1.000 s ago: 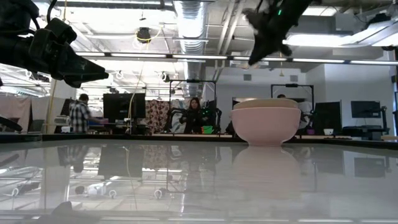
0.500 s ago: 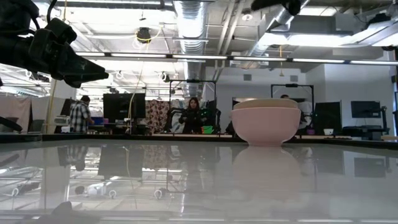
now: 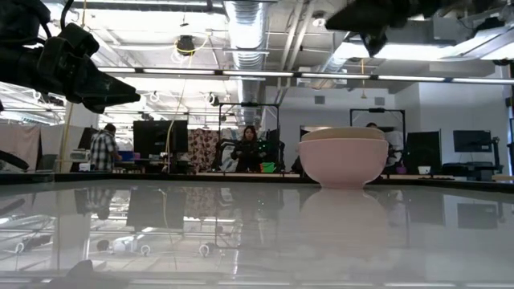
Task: Nest bowls inside each other
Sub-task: Return to Home Position
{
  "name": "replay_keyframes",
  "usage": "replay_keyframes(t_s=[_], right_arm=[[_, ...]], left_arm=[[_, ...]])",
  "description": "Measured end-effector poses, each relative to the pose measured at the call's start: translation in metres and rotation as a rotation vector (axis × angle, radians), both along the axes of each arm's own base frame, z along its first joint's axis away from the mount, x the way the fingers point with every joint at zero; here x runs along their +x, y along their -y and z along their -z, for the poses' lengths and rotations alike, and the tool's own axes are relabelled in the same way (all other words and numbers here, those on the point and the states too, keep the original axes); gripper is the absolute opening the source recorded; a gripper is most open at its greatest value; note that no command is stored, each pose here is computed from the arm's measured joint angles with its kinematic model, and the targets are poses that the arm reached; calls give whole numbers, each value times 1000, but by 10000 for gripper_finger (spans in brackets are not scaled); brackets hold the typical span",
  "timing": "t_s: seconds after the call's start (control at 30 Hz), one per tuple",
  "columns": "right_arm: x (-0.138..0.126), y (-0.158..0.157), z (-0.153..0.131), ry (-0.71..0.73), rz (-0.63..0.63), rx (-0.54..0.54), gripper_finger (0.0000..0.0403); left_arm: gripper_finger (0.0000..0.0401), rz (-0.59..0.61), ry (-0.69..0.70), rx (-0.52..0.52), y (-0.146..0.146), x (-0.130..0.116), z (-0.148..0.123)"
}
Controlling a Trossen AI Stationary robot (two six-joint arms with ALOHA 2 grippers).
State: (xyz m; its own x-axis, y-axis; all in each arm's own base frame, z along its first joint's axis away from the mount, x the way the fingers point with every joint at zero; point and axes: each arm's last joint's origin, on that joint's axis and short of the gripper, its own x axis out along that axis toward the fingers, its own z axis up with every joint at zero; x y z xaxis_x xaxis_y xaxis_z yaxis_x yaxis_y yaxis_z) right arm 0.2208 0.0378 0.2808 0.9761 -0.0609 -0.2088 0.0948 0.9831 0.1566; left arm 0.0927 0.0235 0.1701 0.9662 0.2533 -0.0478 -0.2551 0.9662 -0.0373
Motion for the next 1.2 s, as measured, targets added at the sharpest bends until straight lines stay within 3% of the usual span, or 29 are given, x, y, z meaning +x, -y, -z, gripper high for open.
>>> replay_keyframes(t_s=[0.2,0.6,0.83,1.1,1.2], right_arm=[[-31,20,24,62,13,44,6],[-90,27,80,192,11,83,6],[-106,35,109,239,31,68,6],[-112,40,109,255,-23,36,6],[-112,41,112,227,-6,73,9]], left_arm=[[158,0,0,0,0,0,0],[158,0,0,0,0,0,0],[158,0,0,0,0,0,0],[158,0,1,0,0,0,0],[158,0,1,0,0,0,0]])
